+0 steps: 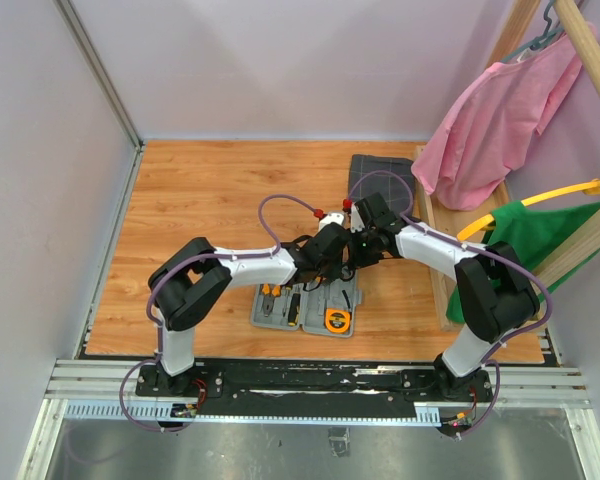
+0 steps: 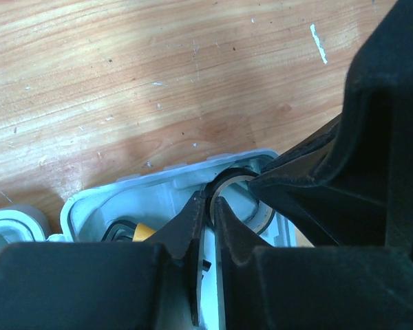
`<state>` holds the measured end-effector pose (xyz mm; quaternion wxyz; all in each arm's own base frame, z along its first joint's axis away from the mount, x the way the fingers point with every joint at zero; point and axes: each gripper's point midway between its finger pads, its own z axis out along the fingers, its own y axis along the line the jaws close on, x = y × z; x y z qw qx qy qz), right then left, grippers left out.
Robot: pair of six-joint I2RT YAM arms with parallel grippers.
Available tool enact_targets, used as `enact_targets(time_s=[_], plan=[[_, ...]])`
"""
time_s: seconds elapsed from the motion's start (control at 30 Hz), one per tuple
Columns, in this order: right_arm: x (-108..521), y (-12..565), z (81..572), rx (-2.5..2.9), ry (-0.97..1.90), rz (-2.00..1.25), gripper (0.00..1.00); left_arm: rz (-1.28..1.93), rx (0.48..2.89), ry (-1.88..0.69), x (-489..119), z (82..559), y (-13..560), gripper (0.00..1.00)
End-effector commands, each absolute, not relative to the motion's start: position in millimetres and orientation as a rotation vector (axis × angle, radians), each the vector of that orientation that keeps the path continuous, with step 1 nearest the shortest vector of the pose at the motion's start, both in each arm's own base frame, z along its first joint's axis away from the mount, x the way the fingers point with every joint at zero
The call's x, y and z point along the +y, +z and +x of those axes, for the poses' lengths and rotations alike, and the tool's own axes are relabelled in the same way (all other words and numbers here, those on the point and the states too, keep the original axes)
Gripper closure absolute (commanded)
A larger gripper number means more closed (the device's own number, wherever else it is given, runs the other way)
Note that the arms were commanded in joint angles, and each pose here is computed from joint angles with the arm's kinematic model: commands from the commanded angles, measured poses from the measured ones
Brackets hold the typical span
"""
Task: Sort the tools into containers
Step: Adjust the engineering item in the storage box.
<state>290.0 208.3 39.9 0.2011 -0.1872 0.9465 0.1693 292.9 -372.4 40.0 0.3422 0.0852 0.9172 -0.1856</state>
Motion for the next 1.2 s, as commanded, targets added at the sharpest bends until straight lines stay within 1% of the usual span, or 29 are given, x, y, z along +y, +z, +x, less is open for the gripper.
enact_targets(time_s=[0.0,0.13,0.23,0.43,0.67,0.77,0.87,1.03,1.17], plan=[[214,33,281,2.659,0.495,-0.561,0.89,0.242,2.397,-0.447,-371,296,32,0.91],[211,27,279,2.689,0.475,-0.553,0.9,0.256,2.431,-0.42,-365,291,23,0.96],[204,17,276,2.727,0.432,-0.538,0.92,0.267,2.452,-0.417,-363,287,16,0.99],[191,0,265,2.798,0.358,-0.527,0.96,0.29,2.478,-0.43,-364,281,8,1.0],[185,-8,253,2.823,0.344,-0.526,0.97,0.314,2.501,-0.438,-359,272,-1,1.0],[190,0,253,2.781,0.396,-0.531,0.95,0.317,2.505,-0.44,-357,270,-3,0.99],[199,20,259,2.703,0.467,-0.533,0.92,0.312,2.498,-0.434,-356,271,0,1.0],[207,49,266,2.607,0.518,-0.53,0.9,0.31,2.488,-0.426,-357,274,4,1.0],[208,55,264,2.598,0.537,-0.534,0.91,0.311,2.491,-0.427,-357,274,4,1.0]])
